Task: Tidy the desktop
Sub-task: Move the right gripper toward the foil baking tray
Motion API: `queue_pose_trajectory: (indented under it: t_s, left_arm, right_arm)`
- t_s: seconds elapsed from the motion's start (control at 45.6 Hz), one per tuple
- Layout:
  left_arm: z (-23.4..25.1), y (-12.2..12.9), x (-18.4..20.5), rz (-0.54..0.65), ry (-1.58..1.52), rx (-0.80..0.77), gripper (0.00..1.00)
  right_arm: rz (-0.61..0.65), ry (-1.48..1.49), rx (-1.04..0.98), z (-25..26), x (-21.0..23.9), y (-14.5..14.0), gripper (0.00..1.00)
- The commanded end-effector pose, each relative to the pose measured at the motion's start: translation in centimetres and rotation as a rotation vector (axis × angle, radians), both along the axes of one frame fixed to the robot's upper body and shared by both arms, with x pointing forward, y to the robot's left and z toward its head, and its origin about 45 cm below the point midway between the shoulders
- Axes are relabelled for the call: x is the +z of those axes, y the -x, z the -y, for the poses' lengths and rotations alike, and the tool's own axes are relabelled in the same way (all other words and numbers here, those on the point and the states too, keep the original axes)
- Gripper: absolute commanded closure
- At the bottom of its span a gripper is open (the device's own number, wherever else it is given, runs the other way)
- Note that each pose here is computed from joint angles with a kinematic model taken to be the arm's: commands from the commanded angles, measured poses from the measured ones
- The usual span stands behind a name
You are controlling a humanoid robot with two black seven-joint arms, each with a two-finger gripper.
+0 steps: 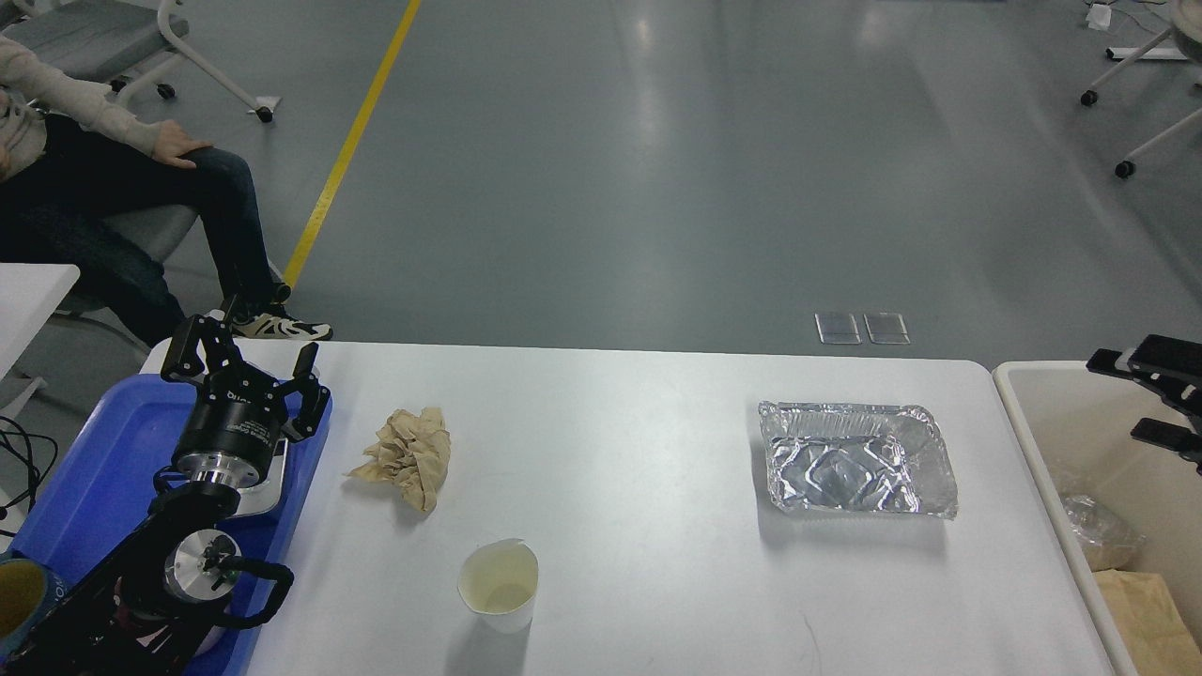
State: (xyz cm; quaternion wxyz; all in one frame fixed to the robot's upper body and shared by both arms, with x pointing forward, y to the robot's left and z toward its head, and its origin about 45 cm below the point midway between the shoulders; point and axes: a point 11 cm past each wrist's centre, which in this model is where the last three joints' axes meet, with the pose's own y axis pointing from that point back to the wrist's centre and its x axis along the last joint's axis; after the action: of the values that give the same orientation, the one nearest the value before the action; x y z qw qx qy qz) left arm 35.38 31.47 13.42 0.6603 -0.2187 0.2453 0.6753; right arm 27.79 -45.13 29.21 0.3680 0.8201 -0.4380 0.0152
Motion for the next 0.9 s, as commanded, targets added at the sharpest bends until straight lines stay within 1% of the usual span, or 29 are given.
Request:
queue_pose_trajectory:
  t_s: [0.0, 0.219, 0.351, 0.46, 0.614, 0.789, 0.877]
  left_arm:
    - [-0.1, 0.1, -0.6, -0.016, -0.002, 0.007, 0.04]
    - [0.3, 0.1, -1.0, -0.024, 0.007, 0.008, 0.04]
    - [0.2, 0.2, -1.2, -0.031, 0.007, 0.012, 0.04]
    - [0.1, 0.3, -1.5, -0.04, 0.005, 0.016, 0.04]
    - [-0.2, 0.4, -1.7, -0.047, -0.002, 0.022, 0.04]
    - [-0.2, 0.4, -1.8, -0.048, 0.0, 0.023, 0.04]
    - [-0.1, 0.4, -1.8, -0.048, 0.003, 0.022, 0.04]
  right_arm:
    - [-0.018, -0.019, -0.008, 0.8, -0.3, -0.1, 0.0]
    - [-0.051, -0.082, 0.049, -0.5, -1.1, 0.1, 0.0]
    - [-0.022, -0.085, 0.099, -1.2, 0.6, -0.7, 0.0]
    - [-0.021, -0.104, 0.143, -1.7, 1.3, -0.9, 0.0]
    - [0.024, -0.101, 0.165, -2.3, 2.3, -1.7, 0.0]
    - [0.102, -0.002, 0.177, -2.0, 4.0, -2.8, 0.0]
    - [0.163, 0.091, 0.147, -1.9, 2.9, -3.5, 0.0]
